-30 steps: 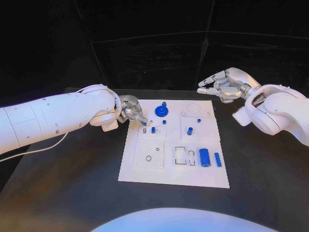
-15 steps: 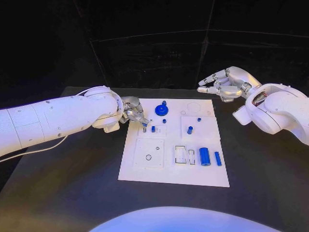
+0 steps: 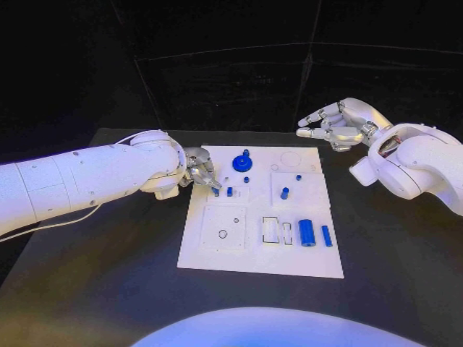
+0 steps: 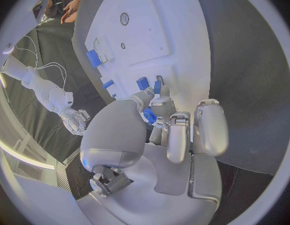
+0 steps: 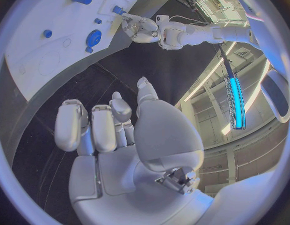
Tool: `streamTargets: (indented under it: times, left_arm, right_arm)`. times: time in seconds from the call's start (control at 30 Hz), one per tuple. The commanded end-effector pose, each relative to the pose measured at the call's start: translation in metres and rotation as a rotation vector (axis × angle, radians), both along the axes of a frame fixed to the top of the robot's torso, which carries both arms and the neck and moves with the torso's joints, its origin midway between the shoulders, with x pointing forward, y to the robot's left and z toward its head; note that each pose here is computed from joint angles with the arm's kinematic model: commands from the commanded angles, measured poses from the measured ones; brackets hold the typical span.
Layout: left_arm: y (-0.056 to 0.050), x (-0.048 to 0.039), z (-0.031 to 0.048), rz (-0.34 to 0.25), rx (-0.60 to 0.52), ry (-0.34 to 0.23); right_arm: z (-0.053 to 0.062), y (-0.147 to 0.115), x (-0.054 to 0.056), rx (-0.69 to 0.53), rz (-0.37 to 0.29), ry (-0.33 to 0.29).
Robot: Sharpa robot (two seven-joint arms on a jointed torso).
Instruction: Assemble the parts on the task board
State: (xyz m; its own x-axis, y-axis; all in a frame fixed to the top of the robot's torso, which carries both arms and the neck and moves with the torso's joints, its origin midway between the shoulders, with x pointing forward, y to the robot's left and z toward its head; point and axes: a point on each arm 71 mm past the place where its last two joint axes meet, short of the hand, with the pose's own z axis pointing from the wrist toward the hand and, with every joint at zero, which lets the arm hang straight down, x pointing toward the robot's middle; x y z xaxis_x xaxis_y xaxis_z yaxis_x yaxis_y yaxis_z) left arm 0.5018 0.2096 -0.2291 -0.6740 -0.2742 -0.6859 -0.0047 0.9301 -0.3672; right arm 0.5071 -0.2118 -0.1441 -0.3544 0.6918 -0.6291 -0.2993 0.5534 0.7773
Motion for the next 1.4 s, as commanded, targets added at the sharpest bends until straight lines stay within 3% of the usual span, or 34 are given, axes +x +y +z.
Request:
streamTargets:
  times: [0.03,0.4,0.83,1.4]
  left_arm:
    - [0.0006,-0.0011,-0.0012,-0.011,0.029,0.021]
    - [0.0023,-0.0018,-0.0021,-0.019,0.045,0.028]
    - [-0.0029,-0.0004,-0.0029,-0.022,0.042,0.018]
    - [-0.0029,-0.0011,-0.0060,-0.026,0.070,0.048]
  right_arm:
    - [0.0014,0.0011,-0.0003,0.004,0.008,-0.002]
    - [0.0014,0.0010,-0.0003,0.004,0.009,-0.003]
    - [0.0015,0.0014,-0.0005,0.005,0.010,-0.003]
    - [0.0016,0.0020,-0.0006,0.005,0.011,-0.003]
